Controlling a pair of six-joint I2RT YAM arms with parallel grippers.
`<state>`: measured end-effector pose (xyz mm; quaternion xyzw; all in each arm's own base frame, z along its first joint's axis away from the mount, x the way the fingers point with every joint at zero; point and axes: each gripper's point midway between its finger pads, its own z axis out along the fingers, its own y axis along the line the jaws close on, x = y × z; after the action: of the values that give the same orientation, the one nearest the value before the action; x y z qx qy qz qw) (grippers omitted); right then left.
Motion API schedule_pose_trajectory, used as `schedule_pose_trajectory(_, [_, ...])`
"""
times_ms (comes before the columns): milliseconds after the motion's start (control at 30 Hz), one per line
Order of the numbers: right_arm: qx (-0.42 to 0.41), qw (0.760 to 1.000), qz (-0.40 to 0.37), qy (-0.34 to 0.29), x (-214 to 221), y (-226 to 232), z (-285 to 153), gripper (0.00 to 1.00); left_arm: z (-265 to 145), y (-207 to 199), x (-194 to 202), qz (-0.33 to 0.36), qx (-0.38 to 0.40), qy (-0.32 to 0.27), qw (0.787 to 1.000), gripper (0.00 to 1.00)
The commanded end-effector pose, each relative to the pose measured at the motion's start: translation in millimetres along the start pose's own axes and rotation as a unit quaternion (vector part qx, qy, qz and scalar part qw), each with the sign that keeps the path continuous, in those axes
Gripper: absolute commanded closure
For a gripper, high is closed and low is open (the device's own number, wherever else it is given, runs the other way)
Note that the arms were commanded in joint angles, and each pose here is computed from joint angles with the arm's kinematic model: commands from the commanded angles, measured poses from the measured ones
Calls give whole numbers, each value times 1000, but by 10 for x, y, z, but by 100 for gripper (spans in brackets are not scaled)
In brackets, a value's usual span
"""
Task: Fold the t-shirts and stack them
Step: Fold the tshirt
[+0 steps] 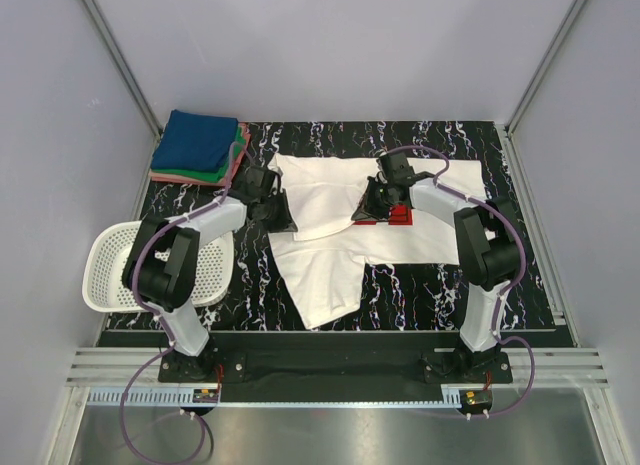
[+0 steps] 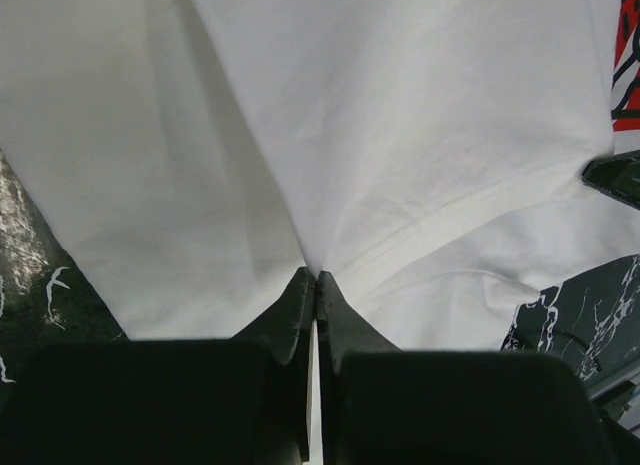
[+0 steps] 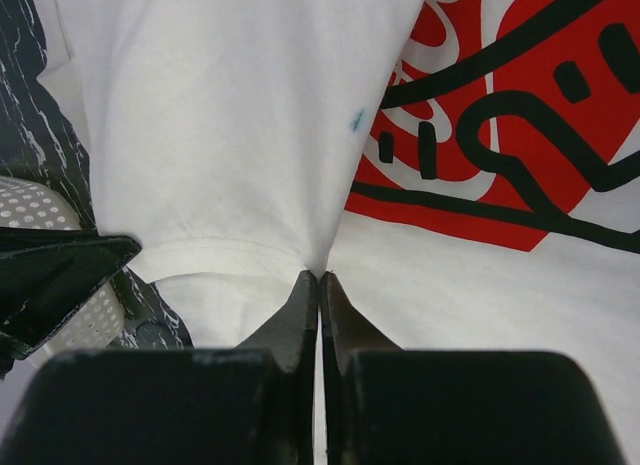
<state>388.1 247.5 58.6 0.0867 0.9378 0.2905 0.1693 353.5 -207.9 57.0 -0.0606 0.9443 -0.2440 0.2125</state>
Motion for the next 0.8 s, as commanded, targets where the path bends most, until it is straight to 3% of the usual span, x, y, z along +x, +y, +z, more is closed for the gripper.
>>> schedule_pose_trajectory(0, [-2, 1000, -17, -19, -44, 86, -117, 100, -48, -56, 1, 2, -1, -10, 1000, 100])
schedule_pose_trajectory(233, [-5, 1000, -16, -16, -20, 69, -79, 100, -48, 47, 25, 14, -38, -11, 999, 100])
schedule_pose_trajectory(567, [7, 1000, -15, -8, 40, -22, -43, 100, -15, 4, 127, 13, -31, -1, 999, 100])
schedule_pose_trajectory(700, [16, 1000, -18, -9, 48, -36, -89, 98, -3, -65, 174, 21, -14, 13, 1000, 92])
schedule_pose_trajectory(767, [13, 1000, -23, -11, 33, -9, -134, 88, -8, -85, 195, 28, -7, 21, 999, 83])
